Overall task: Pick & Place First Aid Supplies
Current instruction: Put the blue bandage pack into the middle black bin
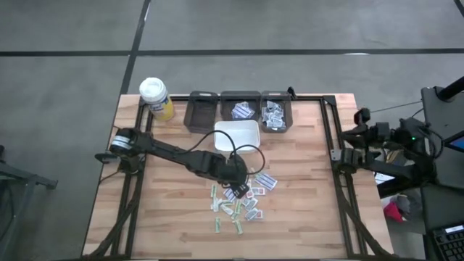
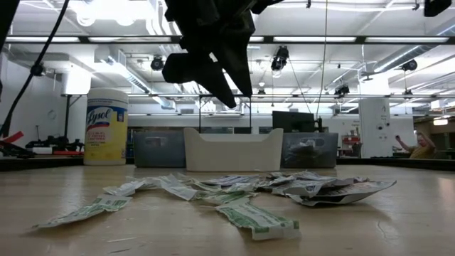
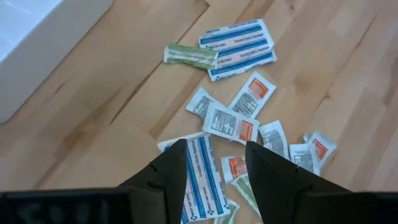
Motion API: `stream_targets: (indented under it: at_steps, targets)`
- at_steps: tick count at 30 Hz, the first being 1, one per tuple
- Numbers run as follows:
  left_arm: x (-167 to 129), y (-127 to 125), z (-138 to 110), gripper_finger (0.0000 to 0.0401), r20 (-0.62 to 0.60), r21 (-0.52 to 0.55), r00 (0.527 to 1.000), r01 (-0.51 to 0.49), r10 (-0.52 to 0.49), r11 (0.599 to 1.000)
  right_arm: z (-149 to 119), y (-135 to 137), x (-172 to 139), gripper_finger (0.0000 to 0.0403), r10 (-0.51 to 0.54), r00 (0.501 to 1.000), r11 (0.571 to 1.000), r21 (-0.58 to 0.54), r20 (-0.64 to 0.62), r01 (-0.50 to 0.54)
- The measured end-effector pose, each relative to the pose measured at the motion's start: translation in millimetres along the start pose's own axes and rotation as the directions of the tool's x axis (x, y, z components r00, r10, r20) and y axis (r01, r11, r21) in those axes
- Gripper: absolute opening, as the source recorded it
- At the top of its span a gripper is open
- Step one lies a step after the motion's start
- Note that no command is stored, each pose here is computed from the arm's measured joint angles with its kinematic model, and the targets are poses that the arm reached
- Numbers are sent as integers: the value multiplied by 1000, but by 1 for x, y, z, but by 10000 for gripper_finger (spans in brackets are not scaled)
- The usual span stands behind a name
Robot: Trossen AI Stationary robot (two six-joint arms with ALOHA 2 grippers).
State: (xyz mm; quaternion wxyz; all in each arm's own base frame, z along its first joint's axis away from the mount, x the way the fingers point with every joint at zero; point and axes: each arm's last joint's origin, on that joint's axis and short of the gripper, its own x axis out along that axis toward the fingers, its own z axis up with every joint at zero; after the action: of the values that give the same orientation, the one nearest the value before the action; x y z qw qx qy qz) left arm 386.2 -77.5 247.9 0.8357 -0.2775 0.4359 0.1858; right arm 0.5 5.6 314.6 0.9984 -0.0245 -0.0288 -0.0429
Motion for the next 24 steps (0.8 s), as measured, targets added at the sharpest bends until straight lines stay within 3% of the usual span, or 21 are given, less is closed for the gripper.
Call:
stream_targets:
  at_steps: [6,17,24]
  targets:
    - [2,1,-6,155,-21,9,1000,-5,5,1000,-6,0,18,8,122,990,992,49,-70,-119]
    - [10,6,-16,155,-46,-13,999,-28,27,1000,-10,1,17,8,124,992,992,36,-36,-123]
    - [10,5,-16,155,-38,-32,999,-20,19,999,-13,0,15,8,72,997,996,55,-21,-71]
